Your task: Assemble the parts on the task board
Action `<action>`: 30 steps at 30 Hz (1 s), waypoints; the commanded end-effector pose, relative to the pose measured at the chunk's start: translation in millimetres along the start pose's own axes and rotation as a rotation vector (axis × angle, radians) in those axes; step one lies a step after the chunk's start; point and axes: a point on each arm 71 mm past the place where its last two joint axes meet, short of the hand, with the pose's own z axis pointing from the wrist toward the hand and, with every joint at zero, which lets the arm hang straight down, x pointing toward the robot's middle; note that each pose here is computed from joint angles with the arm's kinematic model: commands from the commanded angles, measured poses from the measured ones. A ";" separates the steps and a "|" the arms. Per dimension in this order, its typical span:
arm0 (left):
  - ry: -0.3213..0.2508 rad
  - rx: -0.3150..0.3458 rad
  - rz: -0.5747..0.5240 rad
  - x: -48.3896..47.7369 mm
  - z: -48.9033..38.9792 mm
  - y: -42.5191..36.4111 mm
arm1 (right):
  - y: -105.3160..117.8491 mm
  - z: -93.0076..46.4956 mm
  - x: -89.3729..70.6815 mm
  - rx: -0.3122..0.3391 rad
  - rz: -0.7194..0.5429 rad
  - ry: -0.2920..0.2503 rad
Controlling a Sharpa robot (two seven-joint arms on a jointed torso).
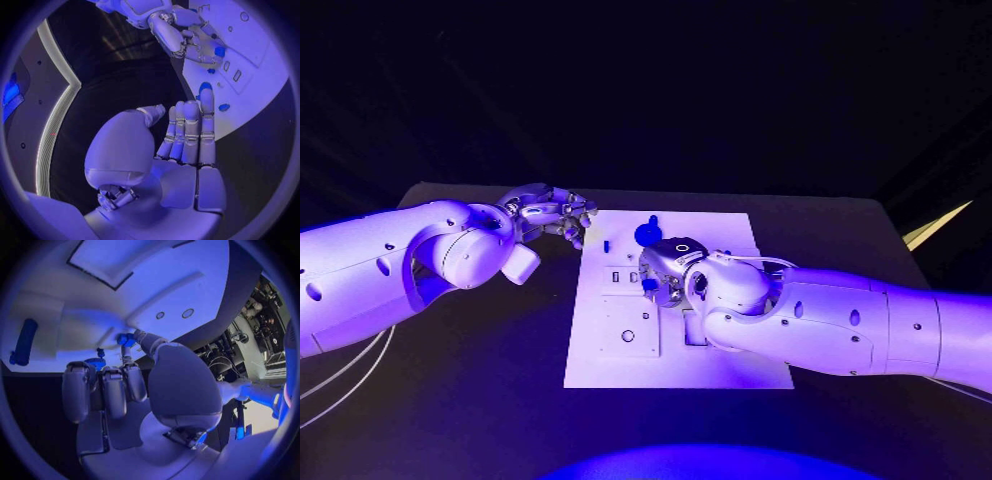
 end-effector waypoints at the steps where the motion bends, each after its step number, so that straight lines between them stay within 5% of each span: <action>1: 0.006 0.001 -0.001 1.0 0.2 -0.4 | -0.8 -0.3 1.8 -0.001 -0.003 0.007; 30: 0.005 -0.003 -0.001 0.2 0.1 0.2 | 0.2 1.3 -0.2 -0.008 0.010 -0.022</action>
